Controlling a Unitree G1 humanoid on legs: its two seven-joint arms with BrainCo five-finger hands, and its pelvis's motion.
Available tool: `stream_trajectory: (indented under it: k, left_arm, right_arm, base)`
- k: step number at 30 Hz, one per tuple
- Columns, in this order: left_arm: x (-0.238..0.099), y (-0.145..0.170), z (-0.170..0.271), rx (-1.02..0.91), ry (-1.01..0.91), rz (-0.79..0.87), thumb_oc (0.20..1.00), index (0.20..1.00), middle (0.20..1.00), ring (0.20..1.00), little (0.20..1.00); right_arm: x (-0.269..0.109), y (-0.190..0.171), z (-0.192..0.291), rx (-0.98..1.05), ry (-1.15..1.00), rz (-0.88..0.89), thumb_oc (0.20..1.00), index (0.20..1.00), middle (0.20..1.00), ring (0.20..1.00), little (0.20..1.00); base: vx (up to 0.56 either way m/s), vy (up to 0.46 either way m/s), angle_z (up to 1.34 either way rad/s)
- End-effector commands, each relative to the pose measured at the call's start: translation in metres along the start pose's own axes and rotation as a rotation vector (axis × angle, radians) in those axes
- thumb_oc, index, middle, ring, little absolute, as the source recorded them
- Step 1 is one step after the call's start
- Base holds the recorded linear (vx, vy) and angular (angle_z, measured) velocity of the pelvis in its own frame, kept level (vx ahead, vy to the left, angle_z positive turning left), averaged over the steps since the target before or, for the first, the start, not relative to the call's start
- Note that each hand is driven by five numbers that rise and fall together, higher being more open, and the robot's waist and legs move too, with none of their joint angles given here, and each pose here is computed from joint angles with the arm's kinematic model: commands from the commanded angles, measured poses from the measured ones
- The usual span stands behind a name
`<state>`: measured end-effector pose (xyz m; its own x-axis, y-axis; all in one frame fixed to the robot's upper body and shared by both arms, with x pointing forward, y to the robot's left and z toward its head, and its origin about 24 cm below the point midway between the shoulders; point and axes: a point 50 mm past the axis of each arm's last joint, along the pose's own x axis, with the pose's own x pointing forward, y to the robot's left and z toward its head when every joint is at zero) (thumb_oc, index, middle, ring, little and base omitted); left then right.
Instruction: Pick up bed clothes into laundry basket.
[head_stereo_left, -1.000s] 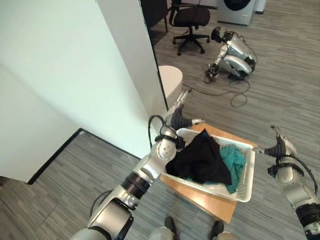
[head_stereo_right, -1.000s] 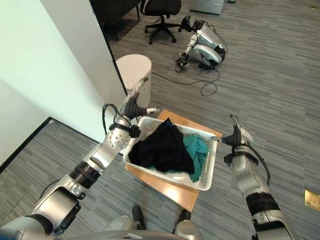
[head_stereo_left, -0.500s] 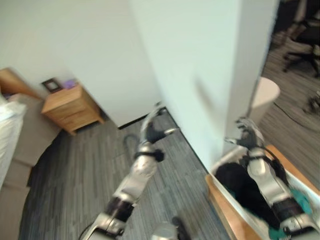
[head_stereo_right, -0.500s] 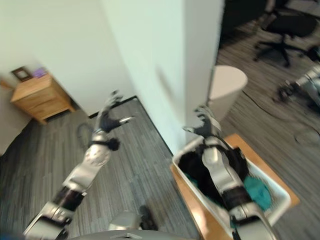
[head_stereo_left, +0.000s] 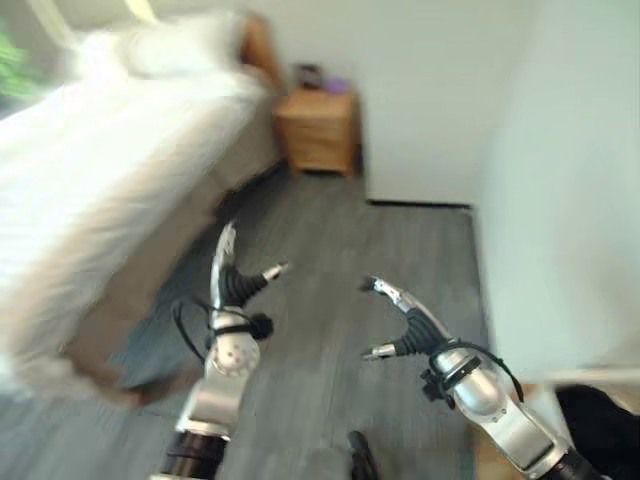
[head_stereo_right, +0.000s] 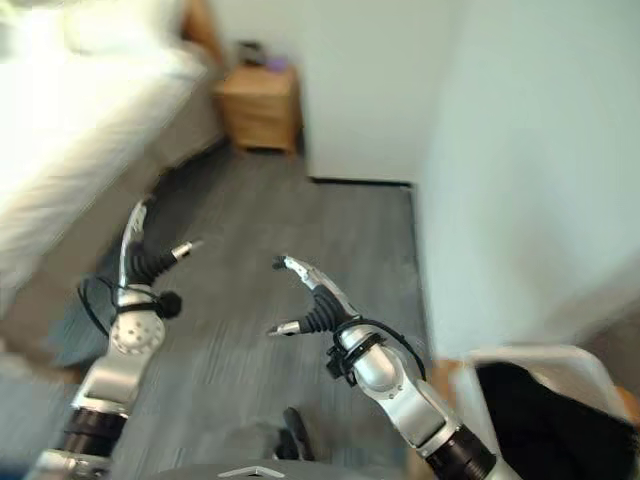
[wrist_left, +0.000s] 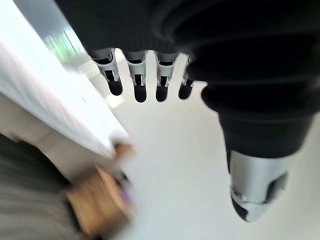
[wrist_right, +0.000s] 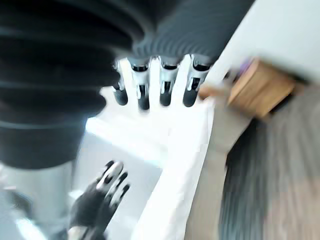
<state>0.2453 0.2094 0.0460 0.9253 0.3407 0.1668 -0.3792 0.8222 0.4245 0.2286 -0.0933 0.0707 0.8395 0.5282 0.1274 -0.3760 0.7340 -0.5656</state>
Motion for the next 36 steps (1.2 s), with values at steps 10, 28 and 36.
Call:
stream_trajectory:
  k: [10, 28, 36]
  left_arm:
    - [-0.005, 0.055, 0.001, -0.215, -0.032, 0.057, 1.000, 1.000, 1.000, 1.000, 1.000]
    - [-0.009, 0.016, 0.021, -0.211, -0.116, -0.227, 1.000, 1.000, 1.000, 1.000, 1.000]
    - [-0.007, 0.013, 0.014, -0.218, -0.097, -0.246, 1.000, 1.000, 1.000, 1.000, 1.000]
  right_arm:
    - [0.048, -0.033, 0.031, -0.035, -0.165, -0.123, 1.000, 1.000, 1.000, 1.000, 1.000]
    - [-0.006, -0.069, -0.026, 0.037, 0.086, -0.381, 1.000, 1.000, 1.000, 1.000, 1.000]
    - [-0.006, -0.066, -0.028, 0.077, 0.095, -0.393, 1.000, 1.000, 1.000, 1.000, 1.000]
  base:
    - [-0.02, -0.148, 1.61]
    - [-0.07, 0.070, 1.06]
    - [-0.02, -0.053, 0.33]
